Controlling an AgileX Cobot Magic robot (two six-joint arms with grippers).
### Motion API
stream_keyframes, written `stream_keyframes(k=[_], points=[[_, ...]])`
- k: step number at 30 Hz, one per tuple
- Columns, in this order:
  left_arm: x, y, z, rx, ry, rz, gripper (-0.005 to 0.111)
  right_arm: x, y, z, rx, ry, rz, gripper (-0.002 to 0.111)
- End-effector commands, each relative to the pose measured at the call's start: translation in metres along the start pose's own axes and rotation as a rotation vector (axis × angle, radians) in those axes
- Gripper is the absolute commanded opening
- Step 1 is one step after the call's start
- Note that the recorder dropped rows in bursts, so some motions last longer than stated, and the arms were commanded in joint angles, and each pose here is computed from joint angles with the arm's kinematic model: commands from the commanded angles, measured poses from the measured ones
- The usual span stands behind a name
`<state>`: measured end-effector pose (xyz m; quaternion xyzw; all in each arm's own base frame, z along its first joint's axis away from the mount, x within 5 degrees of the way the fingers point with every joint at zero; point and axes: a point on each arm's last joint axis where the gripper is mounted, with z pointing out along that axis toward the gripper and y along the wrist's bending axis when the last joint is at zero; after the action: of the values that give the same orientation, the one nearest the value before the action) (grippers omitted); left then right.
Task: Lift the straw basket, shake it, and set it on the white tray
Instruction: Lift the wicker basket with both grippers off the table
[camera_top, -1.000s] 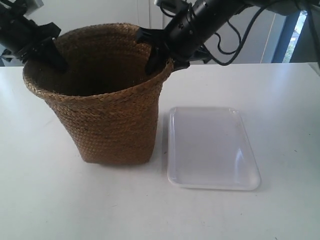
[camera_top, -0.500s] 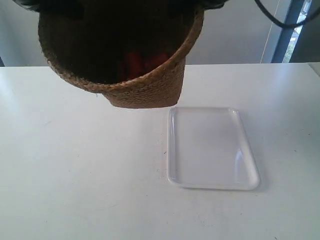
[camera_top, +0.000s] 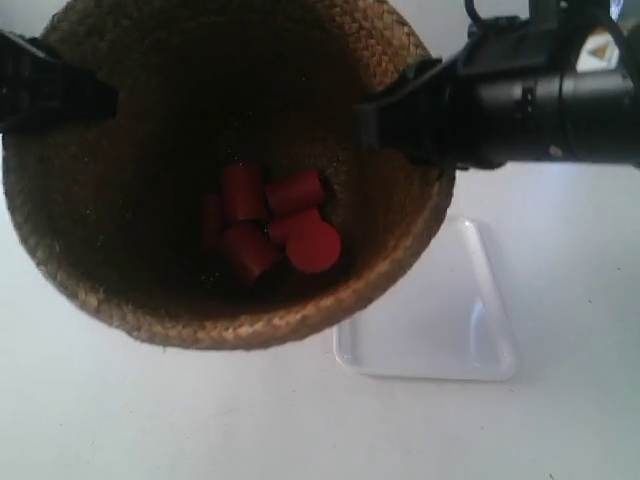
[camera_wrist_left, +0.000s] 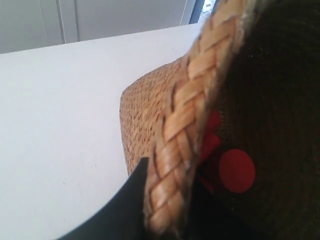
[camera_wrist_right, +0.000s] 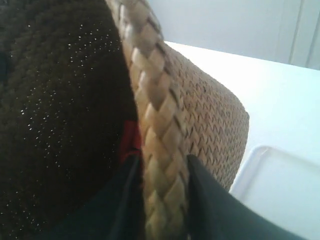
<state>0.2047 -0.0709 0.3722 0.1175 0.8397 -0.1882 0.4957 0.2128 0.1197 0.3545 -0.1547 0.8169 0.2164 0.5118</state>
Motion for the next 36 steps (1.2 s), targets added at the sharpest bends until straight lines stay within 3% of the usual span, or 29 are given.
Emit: stream_keyframes(k=[1,8,19,24,29,36], points=[[0.016,0.003,-0.011,-0.031,-0.105,-0.017,0.0,0.025,0.007,-0.016,-0.021,-0.122,-0.014,0.0],[0.044,0.009,-0.001,-0.046,-0.046,-0.06,0.0,0.052,0.004,-0.007,-0.009,-0.103,-0.073,0.0],[0.033,0.015,0.0,-0.095,-0.192,-0.102,0.0,0.049,0.001,0.0,0.021,-0.187,-0.058,0.0],[0.033,0.016,0.001,-0.108,-0.19,-0.051,0.0,0.051,0.0,0.004,0.027,-0.172,-0.087,0.0],[0.034,0.017,0.002,-0.129,-0.172,0.109,0.0,0.05,-0.001,0.007,0.04,-0.193,-0.137,0.0],[0.036,0.016,0.003,-0.118,-0.145,0.103,0.0,0.054,-0.002,0.018,0.045,-0.149,-0.12,0.0]])
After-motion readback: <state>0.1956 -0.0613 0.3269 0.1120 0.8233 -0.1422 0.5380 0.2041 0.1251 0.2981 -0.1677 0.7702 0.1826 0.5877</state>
